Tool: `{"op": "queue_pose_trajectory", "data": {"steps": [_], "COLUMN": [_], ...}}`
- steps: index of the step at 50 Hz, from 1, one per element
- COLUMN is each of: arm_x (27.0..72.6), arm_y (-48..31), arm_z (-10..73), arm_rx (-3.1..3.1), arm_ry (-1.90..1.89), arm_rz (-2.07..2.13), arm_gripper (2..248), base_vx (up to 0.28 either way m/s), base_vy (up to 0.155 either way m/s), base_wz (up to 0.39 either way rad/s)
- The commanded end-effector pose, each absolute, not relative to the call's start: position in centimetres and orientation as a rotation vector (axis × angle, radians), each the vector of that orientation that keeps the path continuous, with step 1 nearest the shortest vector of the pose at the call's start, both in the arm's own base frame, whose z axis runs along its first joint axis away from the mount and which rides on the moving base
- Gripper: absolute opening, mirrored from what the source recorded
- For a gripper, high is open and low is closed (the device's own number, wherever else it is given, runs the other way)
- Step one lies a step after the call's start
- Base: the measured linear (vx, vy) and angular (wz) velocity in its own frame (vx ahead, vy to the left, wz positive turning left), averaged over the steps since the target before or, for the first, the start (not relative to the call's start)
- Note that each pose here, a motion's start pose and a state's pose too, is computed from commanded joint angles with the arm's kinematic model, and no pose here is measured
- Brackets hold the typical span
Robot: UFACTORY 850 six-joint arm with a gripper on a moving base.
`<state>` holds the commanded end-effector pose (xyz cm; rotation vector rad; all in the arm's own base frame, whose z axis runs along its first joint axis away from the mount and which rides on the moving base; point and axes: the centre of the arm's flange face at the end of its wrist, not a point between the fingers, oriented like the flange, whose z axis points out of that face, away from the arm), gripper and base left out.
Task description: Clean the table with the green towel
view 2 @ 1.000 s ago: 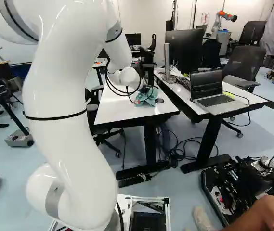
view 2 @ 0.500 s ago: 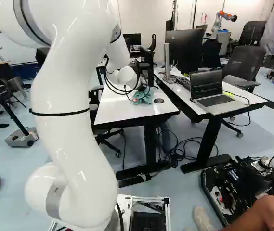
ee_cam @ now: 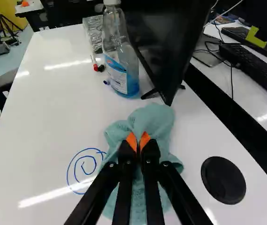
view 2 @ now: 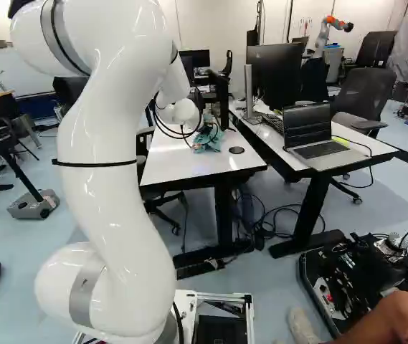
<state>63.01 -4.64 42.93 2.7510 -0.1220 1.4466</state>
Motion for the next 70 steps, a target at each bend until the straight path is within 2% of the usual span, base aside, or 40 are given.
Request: {"op": "queue_pose_trajectory", "data": {"steps": [70], "arm_x": [63.6], "arm_y": [-3.2], "arm_z": [42.4], "arm_rx": [2.799], "arm_ry": [-0.09], "arm_rz": [1.382], "arm_gripper": [28], "base_vx": [0.0], "base_vy": [0.0], "base_wz": [0.0]}}
